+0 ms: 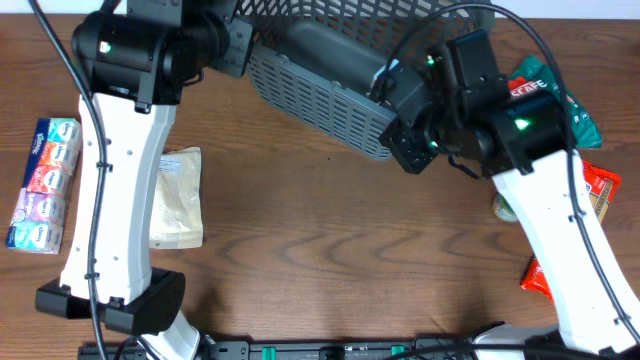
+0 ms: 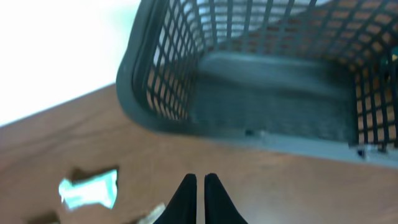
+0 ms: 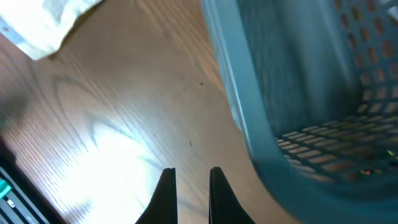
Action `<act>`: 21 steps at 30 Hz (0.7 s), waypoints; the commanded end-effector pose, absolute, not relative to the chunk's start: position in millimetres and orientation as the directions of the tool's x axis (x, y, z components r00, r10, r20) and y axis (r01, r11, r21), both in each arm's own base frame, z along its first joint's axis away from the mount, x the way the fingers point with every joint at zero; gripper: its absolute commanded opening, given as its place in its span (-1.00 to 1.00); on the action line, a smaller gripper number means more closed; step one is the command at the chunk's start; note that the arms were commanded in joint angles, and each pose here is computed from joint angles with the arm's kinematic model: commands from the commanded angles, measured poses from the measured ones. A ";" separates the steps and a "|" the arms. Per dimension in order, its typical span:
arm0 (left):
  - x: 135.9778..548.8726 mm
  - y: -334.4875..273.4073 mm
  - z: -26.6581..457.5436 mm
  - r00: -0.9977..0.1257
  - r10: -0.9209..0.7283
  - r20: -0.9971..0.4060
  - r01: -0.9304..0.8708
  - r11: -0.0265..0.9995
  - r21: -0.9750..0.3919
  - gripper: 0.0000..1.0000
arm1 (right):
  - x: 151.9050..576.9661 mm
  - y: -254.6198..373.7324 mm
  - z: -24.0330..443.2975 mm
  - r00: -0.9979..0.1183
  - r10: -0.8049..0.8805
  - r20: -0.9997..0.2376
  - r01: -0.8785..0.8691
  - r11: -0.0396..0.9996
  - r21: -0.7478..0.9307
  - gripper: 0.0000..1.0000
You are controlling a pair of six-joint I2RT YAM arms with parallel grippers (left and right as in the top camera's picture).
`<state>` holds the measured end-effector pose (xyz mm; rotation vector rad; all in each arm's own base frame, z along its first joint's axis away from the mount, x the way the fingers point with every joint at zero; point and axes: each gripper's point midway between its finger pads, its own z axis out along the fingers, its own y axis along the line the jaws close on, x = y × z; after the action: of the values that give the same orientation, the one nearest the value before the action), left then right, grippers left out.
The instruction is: Pack container
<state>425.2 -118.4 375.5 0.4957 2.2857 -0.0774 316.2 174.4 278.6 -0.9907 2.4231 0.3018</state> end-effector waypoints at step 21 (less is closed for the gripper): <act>491.4 -141.3 295.4 -0.639 0.442 -0.629 0.471 0.872 0.134 -0.89 | 339.5 178.0 262.8 -0.583 -0.639 -0.502 -0.720 0.692 -0.045 -0.97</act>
<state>487.8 -138.2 293.7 0.6369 2.3718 -0.0516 335.7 178.3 258.7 -1.0346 2.4348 0.2591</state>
